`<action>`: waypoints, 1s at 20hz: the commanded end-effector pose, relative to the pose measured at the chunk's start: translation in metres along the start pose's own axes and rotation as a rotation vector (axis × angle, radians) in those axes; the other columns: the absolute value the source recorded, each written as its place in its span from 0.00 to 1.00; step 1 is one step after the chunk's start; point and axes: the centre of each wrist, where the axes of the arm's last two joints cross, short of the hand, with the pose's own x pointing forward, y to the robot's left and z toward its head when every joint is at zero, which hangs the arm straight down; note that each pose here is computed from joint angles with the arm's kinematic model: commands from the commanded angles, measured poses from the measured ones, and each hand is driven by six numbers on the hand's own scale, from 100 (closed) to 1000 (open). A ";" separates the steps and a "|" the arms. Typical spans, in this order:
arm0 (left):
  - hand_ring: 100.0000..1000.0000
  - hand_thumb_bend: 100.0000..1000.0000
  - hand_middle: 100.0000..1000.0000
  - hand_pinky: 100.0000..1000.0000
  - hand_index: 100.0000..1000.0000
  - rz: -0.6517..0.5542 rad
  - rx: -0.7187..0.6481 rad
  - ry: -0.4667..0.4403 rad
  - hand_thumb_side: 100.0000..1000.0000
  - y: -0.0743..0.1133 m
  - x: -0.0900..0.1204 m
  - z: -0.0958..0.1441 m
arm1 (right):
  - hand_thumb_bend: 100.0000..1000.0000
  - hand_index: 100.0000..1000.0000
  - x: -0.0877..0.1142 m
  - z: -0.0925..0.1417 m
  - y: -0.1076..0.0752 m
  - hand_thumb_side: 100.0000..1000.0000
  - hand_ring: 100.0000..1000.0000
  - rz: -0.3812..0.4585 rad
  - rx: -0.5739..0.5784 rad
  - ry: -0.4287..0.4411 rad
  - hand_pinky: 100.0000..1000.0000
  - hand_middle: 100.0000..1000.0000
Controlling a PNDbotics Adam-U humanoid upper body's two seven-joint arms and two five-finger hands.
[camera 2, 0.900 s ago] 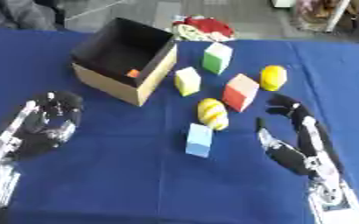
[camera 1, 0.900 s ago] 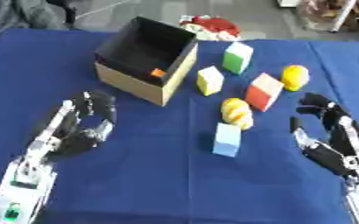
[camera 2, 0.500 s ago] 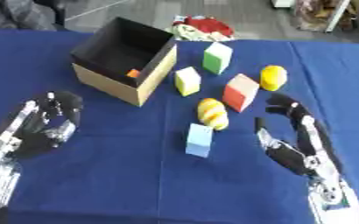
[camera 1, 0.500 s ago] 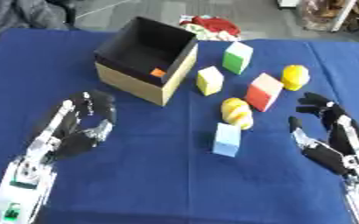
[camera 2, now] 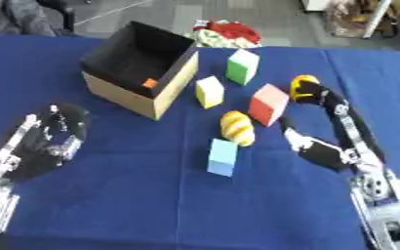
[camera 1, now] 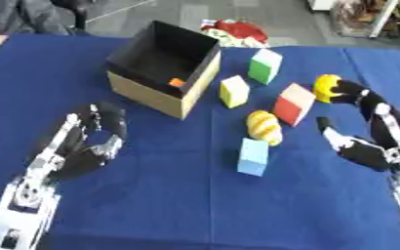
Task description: Pick up objects on the table and place them in the box.
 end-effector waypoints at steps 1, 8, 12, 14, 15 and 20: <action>0.67 0.06 0.64 0.70 0.67 -0.013 -0.009 -0.013 0.14 0.001 0.004 -0.001 | 0.32 0.90 -0.004 -0.011 -0.028 0.08 0.79 0.137 0.056 0.004 0.96 0.79; 0.67 0.06 0.64 0.71 0.67 -0.014 -0.014 -0.011 0.14 0.001 0.003 0.000 | 0.36 0.91 -0.023 -0.041 -0.062 0.09 0.81 0.274 0.157 0.070 0.96 0.80; 0.67 0.06 0.64 0.71 0.67 -0.013 -0.016 -0.008 0.14 0.001 0.002 0.000 | 0.38 0.91 -0.038 -0.058 -0.077 0.09 0.81 0.316 0.187 0.138 0.96 0.81; 0.67 0.06 0.64 0.71 0.67 -0.013 -0.015 -0.007 0.14 0.001 0.002 0.001 | 0.39 0.91 -0.043 -0.067 -0.084 0.09 0.82 0.341 0.193 0.162 0.96 0.81; 0.67 0.06 0.64 0.71 0.67 -0.013 -0.016 -0.006 0.14 0.000 0.002 0.001 | 0.39 0.91 -0.045 -0.072 -0.087 0.09 0.82 0.351 0.193 0.176 0.96 0.81; 0.67 0.06 0.64 0.71 0.67 -0.010 -0.017 -0.004 0.14 0.000 0.001 0.001 | 0.39 0.90 -0.061 -0.085 -0.094 0.10 0.81 0.370 0.185 0.267 0.96 0.80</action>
